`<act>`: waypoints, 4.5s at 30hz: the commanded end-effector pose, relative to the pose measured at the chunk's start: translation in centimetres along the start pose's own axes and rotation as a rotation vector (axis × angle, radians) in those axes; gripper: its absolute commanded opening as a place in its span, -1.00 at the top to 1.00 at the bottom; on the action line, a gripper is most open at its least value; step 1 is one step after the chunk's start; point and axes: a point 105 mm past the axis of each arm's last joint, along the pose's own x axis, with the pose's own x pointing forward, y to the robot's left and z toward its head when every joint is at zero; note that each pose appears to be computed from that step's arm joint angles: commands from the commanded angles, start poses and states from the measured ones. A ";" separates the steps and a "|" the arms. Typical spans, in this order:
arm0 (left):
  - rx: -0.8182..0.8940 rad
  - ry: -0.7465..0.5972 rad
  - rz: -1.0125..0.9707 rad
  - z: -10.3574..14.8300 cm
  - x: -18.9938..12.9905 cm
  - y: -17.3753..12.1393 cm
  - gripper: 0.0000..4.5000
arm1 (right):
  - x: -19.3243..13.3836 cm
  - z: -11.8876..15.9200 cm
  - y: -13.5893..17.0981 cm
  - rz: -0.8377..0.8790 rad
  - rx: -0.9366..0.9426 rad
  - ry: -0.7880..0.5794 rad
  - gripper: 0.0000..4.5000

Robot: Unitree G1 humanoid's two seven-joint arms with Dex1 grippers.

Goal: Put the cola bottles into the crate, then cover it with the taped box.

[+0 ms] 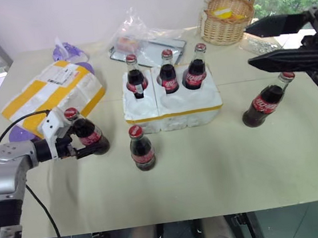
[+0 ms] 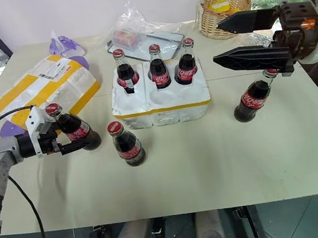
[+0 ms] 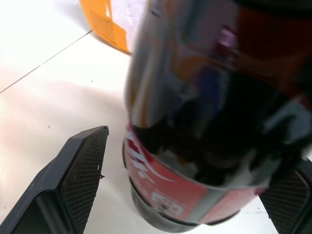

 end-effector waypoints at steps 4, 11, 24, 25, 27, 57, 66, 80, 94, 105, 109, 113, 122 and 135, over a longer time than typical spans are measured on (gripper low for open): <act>0.009 -0.080 0.006 1.9 -0.3 0.2 -0.87 | -0.1 -0.9 1.7 0.058 -0.063 0.070 -1.00; -0.034 -0.144 0.019 3.1 -0.7 0.2 -0.25 | -0.3 -2.1 2.1 0.066 -0.076 0.123 -1.00; 0.070 -0.193 -0.133 10.3 -1.1 -0.1 -0.25 | -0.4 -4.2 1.2 0.016 -0.055 0.169 -1.00; 0.090 -0.196 -0.153 11.1 -0.8 -0.2 -0.25 | -0.4 -4.5 1.1 0.009 -0.052 0.167 -1.00; 0.133 -0.203 -0.193 12.5 -0.1 -0.2 -0.25 | -0.3 -4.8 1.0 0.000 -0.045 0.158 -1.00; 0.244 -0.137 -0.447 11.5 11.6 -2.2 -0.25 | 0.1 -6.6 0.9 -0.074 0.004 0.147 -1.00; 0.230 -0.149 -0.390 10.6 12.2 -1.4 -0.47 | 0.3 -5.4 0.3 -0.070 -0.014 0.121 -1.00; 0.152 -0.336 -0.355 15.2 6.6 -0.6 -0.99 | 4.5 -3.7 -0.3 0.020 -0.032 0.011 -1.00; 0.188 0.000 -0.495 9.0 -2.2 -4.9 -0.99 | 10.3 -10.0 4.5 0.278 -0.020 0.101 -1.00; 0.229 -0.005 -0.496 9.3 -2.3 -6.0 -0.99 | 13.9 -13.6 6.5 0.403 -0.048 0.126 -1.00; 0.204 -0.029 -0.482 9.6 -2.3 -6.4 -0.99 | 15.6 -14.6 6.7 0.399 -0.013 0.121 -1.00; 0.207 -0.007 -0.477 9.5 -2.6 -6.6 -0.99 | 16.3 -15.3 6.5 0.399 0.023 0.134 -1.00; 0.207 -0.024 -0.446 9.4 -2.1 -6.4 -0.99 | 18.1 -14.4 7.8 0.469 0.046 0.073 -1.00; 0.216 -0.015 -0.453 9.3 -2.3 -6.4 -0.99 | 20.5 -15.6 8.3 0.466 0.137 0.065 -1.00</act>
